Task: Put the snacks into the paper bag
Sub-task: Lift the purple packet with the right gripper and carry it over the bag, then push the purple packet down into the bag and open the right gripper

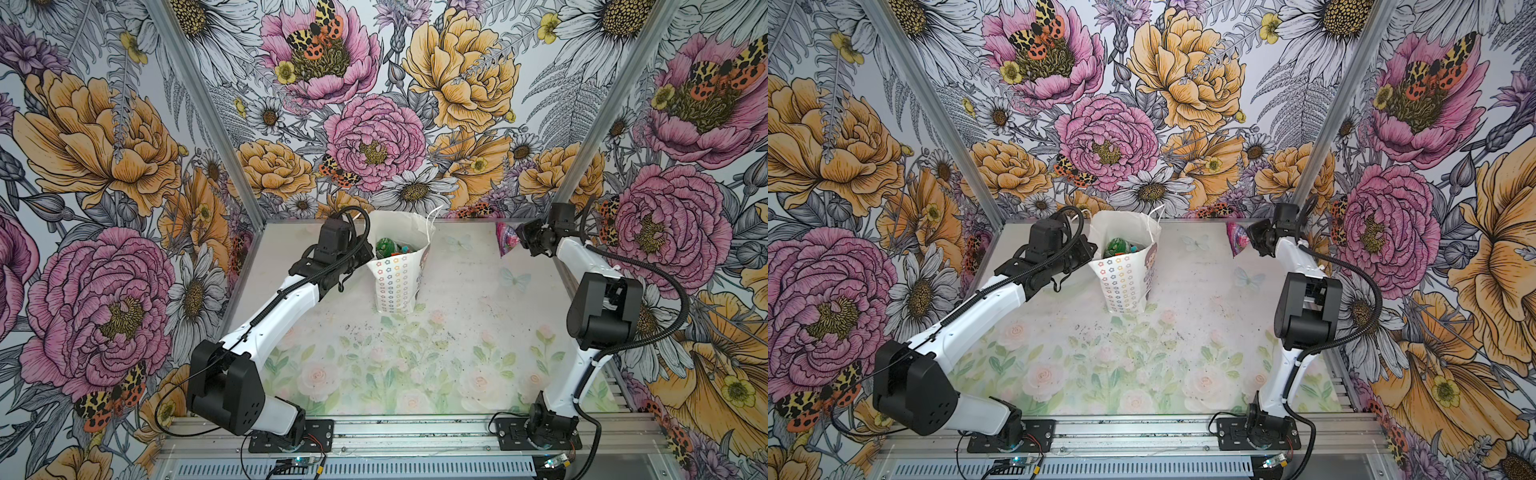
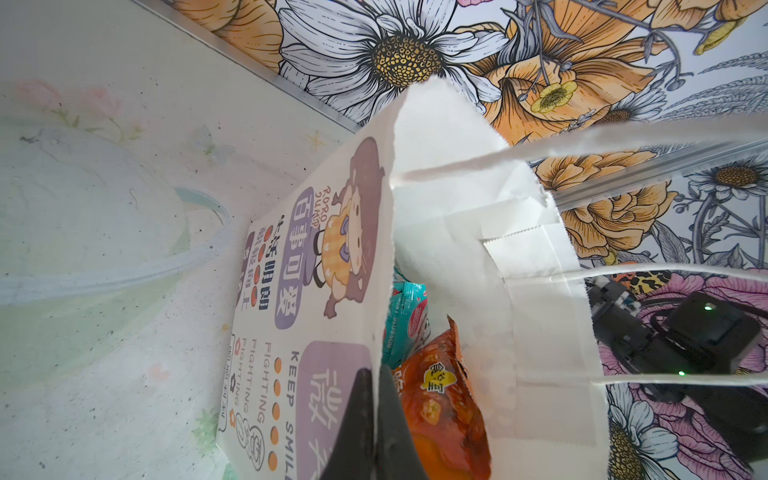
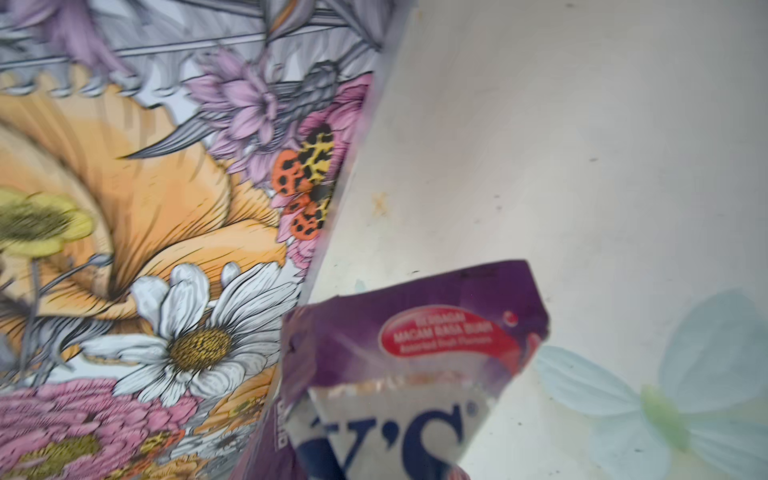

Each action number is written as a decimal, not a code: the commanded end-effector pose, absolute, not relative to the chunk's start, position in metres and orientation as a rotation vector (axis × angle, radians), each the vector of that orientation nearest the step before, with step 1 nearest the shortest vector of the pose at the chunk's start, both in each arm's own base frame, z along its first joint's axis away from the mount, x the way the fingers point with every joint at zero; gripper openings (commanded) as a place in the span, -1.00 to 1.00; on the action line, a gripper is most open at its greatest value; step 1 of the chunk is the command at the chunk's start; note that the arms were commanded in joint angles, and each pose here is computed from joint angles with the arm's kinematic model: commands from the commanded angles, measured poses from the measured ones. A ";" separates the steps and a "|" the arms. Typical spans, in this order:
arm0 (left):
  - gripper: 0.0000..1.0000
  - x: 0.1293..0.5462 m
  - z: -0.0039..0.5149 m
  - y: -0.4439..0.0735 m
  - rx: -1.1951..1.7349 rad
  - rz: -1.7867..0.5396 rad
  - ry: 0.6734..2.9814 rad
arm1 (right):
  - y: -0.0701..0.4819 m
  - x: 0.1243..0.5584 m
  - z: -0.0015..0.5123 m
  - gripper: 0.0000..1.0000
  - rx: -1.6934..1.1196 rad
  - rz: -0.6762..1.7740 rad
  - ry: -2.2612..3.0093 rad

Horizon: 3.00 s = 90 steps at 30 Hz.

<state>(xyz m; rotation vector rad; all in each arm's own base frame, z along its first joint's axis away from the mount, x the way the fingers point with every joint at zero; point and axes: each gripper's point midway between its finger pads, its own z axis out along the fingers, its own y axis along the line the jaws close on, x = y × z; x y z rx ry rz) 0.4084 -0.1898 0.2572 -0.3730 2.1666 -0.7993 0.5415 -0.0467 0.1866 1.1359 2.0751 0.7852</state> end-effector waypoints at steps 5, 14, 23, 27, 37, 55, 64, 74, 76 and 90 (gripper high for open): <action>-1.00 0.410 0.290 -0.189 -0.358 -0.822 2.073 | 0.034 0.528 0.382 -1.00 0.464 0.774 1.844; -1.00 0.411 0.290 -0.191 -0.360 -0.823 2.071 | 0.120 0.450 0.505 -1.00 0.051 0.650 1.618; -1.00 0.411 0.290 -0.189 -0.361 -0.822 2.071 | 0.175 0.382 0.570 -1.00 -0.150 0.688 1.441; -1.00 0.411 0.292 -0.188 -0.362 -0.825 2.066 | 0.206 0.367 0.577 -1.00 -0.239 0.698 1.414; -1.00 0.411 0.292 -0.189 -0.361 -0.830 2.064 | 0.280 0.375 0.544 -1.00 -0.306 0.706 1.462; -1.00 0.407 0.290 -0.179 -0.387 -0.828 2.052 | 0.317 0.423 0.443 -1.00 -0.256 0.657 1.683; -1.00 0.408 0.286 -0.181 -0.386 -0.840 2.058 | 0.326 0.436 0.406 -1.00 -0.235 0.653 1.763; -1.00 0.408 0.286 -0.179 -0.390 -0.836 2.058 | 0.331 0.458 0.362 -1.00 -0.214 0.572 1.838; -1.00 0.408 0.286 -0.179 -0.390 -0.838 2.056 | 0.330 0.462 0.354 -1.00 -0.203 0.540 1.850; -1.00 0.409 0.285 -0.181 -0.386 -0.848 2.062 | 0.330 0.489 0.331 -1.00 -0.212 0.372 1.836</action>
